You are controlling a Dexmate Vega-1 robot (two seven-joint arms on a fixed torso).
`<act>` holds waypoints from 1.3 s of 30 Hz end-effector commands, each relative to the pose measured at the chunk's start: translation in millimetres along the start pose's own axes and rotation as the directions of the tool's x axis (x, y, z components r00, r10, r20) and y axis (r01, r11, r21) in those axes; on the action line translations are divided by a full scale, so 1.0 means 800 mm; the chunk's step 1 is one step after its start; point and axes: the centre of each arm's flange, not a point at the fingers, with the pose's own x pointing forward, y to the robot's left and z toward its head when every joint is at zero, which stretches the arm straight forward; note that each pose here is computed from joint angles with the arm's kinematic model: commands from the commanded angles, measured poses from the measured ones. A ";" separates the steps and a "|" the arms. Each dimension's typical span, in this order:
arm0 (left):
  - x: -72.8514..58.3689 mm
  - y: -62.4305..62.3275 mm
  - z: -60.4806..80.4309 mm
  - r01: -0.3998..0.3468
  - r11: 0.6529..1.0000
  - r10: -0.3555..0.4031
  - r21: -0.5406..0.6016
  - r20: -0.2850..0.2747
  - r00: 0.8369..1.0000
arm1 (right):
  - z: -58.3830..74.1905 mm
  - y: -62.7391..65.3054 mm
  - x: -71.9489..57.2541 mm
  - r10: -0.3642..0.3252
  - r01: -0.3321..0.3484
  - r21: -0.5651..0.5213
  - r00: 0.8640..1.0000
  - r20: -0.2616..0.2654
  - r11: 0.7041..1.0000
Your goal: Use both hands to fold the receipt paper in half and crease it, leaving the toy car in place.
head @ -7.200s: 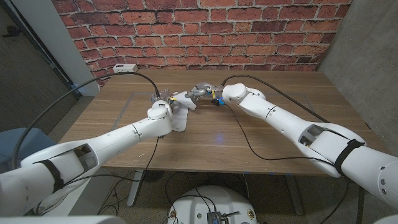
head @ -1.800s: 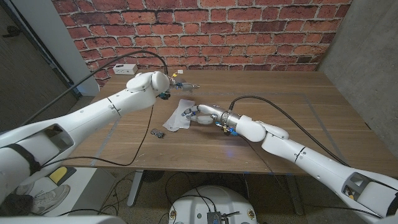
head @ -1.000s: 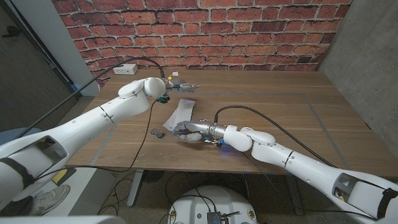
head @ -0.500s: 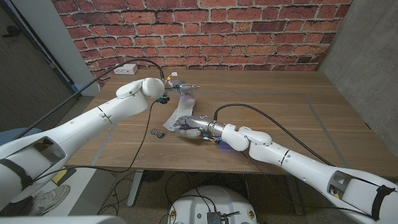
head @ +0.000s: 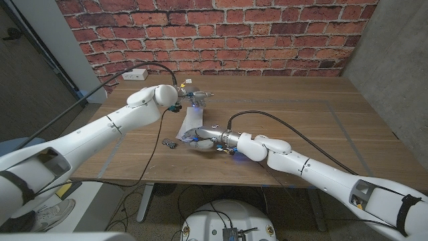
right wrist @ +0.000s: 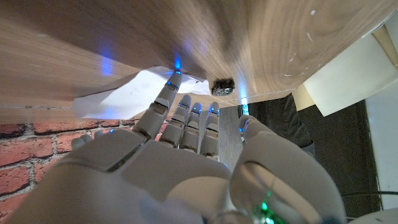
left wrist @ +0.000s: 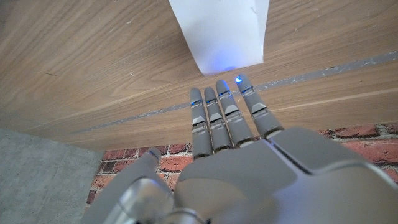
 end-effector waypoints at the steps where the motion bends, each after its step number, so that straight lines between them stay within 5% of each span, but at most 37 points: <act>1: 0.017 -0.014 -0.018 0.089 0.995 -0.094 -0.045 -0.135 0.986 | 0.022 -0.041 -0.009 -0.128 0.124 0.039 0.987 0.102 0.991; 6: 0.021 -0.019 -0.023 0.108 0.992 -0.118 -0.072 -0.152 0.981 | 0.018 -0.052 -0.008 -0.138 0.136 0.036 0.986 0.094 0.990; 22: 0.032 -0.030 -0.046 0.071 0.989 -0.099 -0.132 -0.213 0.972 | 0.032 -0.038 -0.018 -0.104 0.105 -0.009 0.988 0.113 0.994; 31: 0.040 -0.038 -0.071 0.113 0.937 -0.150 -0.330 -0.088 0.985 | 0.030 -0.039 -0.026 -0.116 0.118 -0.018 0.988 0.100 0.993; 39: 0.010 -0.014 -0.048 -0.032 0.952 0.038 -0.304 0.013 0.999 | 0.027 -0.041 -0.029 -0.127 0.130 -0.020 0.987 0.096 0.991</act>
